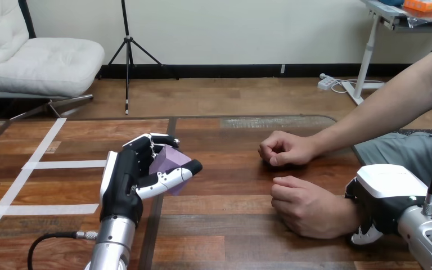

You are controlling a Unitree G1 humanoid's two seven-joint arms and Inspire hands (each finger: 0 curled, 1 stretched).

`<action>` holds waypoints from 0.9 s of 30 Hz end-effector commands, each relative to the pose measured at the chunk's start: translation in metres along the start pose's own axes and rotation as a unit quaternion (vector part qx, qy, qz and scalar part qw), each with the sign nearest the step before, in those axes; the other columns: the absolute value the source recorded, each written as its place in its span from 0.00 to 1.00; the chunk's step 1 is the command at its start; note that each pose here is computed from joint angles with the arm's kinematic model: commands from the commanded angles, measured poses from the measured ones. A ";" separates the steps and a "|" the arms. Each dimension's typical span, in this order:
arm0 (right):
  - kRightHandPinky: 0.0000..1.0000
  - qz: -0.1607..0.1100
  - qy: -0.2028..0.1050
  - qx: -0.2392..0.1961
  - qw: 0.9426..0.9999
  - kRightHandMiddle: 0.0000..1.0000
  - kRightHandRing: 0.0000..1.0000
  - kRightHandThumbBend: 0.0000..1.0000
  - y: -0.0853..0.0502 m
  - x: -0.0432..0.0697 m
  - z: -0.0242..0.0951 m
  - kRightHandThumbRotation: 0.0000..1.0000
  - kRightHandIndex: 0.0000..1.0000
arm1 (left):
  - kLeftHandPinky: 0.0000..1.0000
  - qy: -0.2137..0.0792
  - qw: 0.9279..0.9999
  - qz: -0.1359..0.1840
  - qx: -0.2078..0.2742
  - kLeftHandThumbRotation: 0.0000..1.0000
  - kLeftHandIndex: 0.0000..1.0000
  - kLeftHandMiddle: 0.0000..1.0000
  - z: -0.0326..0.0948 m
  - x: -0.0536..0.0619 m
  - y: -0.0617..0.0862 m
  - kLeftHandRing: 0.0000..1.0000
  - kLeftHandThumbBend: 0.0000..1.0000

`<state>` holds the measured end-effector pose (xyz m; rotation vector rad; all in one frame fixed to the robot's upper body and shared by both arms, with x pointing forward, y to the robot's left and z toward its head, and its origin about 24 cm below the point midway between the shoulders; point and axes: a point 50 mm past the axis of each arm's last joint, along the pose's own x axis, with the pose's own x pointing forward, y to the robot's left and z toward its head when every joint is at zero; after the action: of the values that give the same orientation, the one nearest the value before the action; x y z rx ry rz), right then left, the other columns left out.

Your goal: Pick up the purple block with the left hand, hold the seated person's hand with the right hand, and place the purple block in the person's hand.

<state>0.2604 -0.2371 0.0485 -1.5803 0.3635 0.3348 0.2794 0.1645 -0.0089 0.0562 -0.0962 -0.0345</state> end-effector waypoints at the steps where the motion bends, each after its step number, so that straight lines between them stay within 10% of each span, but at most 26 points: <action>1: 0.38 -0.001 0.003 -0.002 1.000 0.52 0.47 0.69 0.000 -0.002 -0.005 0.00 0.56 | 0.33 -0.050 0.999 -0.016 0.008 0.14 0.50 0.47 0.023 0.022 -0.008 0.39 0.89; 27: 0.38 -0.023 -0.021 0.012 0.999 0.53 0.46 0.76 -0.024 -0.008 0.008 0.00 0.55 | 0.33 -0.049 0.999 -0.022 -0.005 0.10 0.49 0.48 0.022 0.022 -0.015 0.39 0.88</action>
<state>0.2570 -0.2324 0.0544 -1.5532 0.3609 0.3554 0.2793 0.1589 -0.0096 0.0477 -0.0948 -0.0504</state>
